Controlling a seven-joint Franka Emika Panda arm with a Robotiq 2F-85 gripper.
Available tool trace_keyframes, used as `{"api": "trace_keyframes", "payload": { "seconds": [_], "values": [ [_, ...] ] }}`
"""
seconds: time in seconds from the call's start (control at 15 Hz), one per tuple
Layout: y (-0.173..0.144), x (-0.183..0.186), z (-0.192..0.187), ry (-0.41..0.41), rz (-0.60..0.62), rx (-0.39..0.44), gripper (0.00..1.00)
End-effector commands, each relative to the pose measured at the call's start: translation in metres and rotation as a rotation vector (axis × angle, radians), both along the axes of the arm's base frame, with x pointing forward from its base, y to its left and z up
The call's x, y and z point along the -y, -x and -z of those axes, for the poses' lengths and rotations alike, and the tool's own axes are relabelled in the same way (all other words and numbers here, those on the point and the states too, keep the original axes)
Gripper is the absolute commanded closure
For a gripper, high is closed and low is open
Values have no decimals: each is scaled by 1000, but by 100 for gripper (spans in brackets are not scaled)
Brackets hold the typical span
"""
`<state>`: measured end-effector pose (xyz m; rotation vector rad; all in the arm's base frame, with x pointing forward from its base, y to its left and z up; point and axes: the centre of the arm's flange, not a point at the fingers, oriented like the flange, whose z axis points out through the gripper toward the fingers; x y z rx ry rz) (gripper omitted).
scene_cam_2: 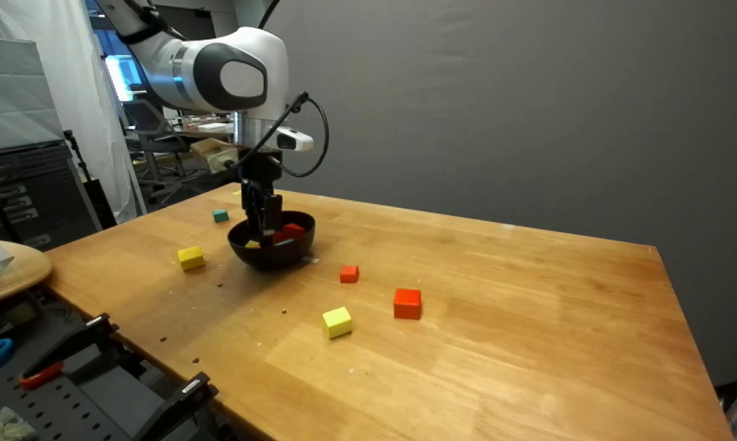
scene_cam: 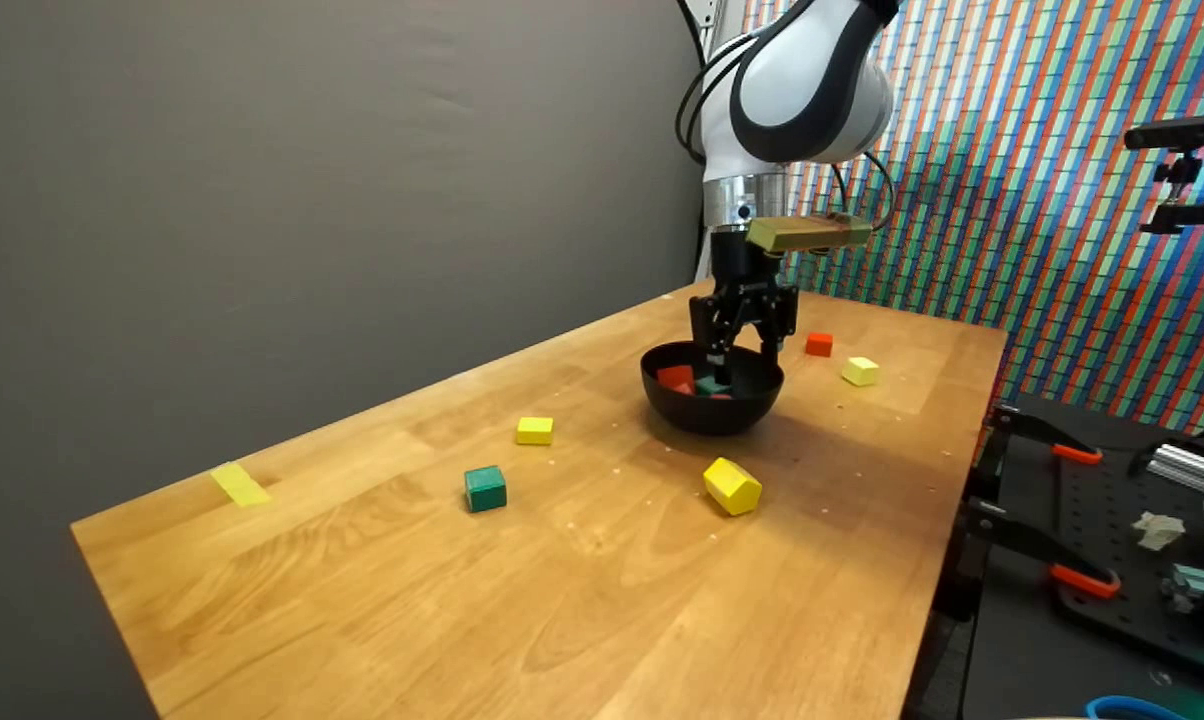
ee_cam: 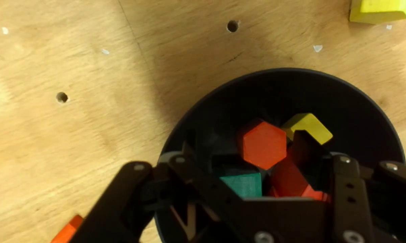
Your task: Remove the objects from the bowl and place them on the table one by one
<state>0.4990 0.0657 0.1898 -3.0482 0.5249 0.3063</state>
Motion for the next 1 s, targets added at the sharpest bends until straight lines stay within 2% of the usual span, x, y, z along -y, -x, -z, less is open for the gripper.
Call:
{"api": "trace_keyframes", "payload": {
  "seconds": [0.0,0.4,0.93],
  "values": [
    [-11,-1,3,-23,-29,-6,17],
    [-27,-5,4,-23,-53,3,25],
    [-30,-12,23,-26,-82,-49,26]
  ]
}}
